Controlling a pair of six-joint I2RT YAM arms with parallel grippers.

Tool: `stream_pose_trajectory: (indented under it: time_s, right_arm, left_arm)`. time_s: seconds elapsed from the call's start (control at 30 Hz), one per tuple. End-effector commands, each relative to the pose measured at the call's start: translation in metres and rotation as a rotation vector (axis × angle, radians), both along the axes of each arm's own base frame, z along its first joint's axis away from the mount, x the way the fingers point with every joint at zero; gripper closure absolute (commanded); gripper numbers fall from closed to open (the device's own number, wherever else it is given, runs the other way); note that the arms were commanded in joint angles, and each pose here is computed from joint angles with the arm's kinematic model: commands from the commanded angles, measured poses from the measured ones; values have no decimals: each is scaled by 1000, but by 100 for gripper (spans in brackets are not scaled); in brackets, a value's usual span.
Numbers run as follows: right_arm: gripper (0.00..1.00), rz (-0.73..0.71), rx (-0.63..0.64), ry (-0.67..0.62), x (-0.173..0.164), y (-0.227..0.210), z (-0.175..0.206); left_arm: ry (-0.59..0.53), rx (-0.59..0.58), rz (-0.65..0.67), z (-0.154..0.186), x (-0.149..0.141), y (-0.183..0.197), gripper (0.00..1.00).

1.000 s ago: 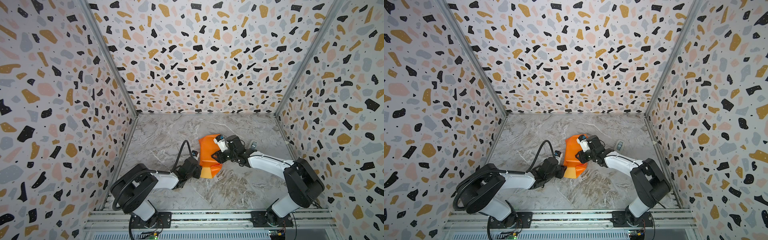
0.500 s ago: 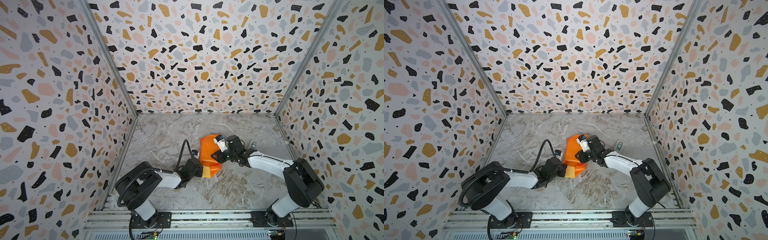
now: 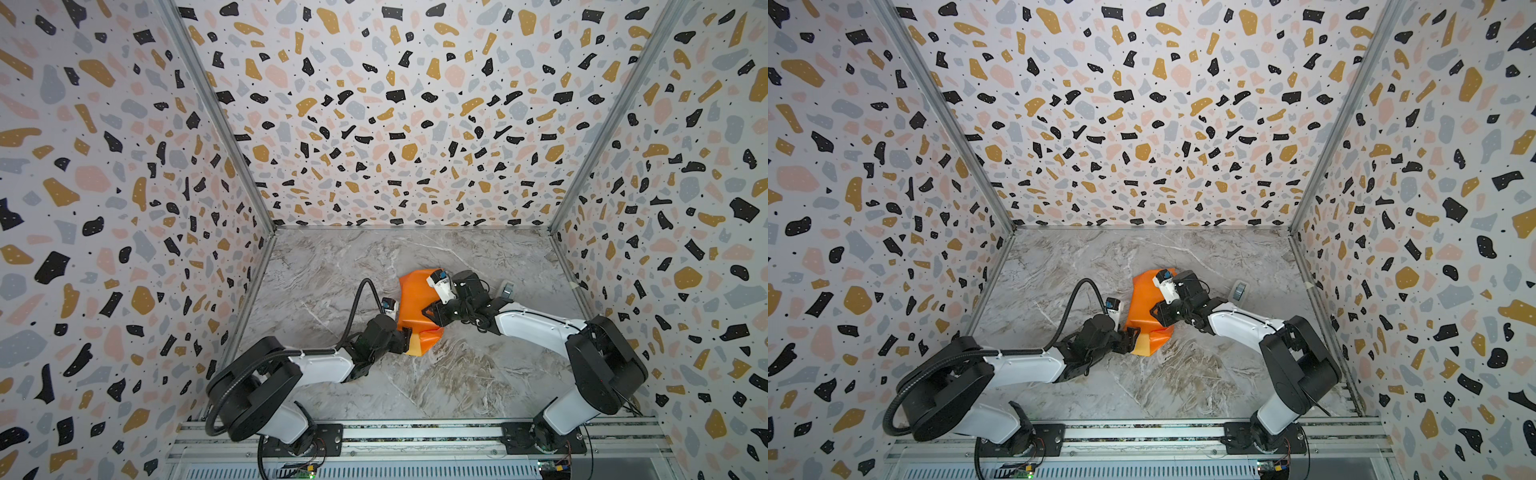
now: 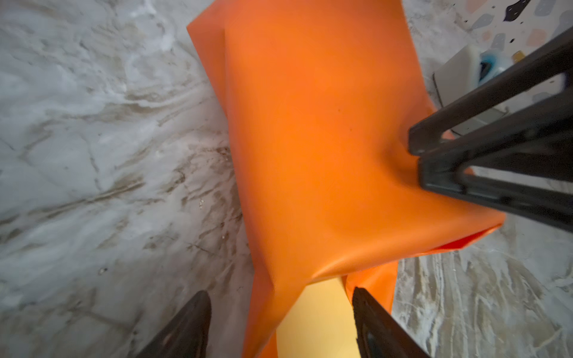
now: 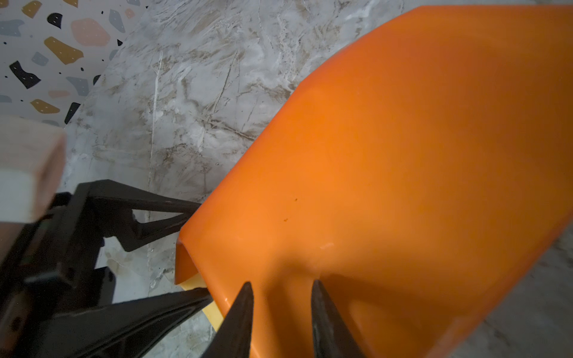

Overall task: Wrap a gift box in wrapping paper
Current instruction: Fold the wrapping paper for the gift box.

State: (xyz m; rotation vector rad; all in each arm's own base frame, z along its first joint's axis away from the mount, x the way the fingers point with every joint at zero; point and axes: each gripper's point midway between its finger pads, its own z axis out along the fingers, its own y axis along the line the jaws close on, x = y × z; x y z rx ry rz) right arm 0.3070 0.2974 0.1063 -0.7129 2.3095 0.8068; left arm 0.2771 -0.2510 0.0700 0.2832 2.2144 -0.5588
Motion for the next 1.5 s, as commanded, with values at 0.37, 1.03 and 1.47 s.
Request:
stream_pose_trajectory:
  time_s: [0.37, 1.03, 1.47]
  right_arm:
    - [68, 6, -14, 40, -8, -3, -11]
    - [69, 5, -17, 55, -10, -3, -16]
    - [70, 11, -10, 60, -12, 0, -16]
  left_arm:
    - [47, 83, 161, -6, 17, 70, 55]
    - [75, 20, -2, -11, 5, 23, 70]
    - [73, 15, -29, -10, 1, 12, 70]
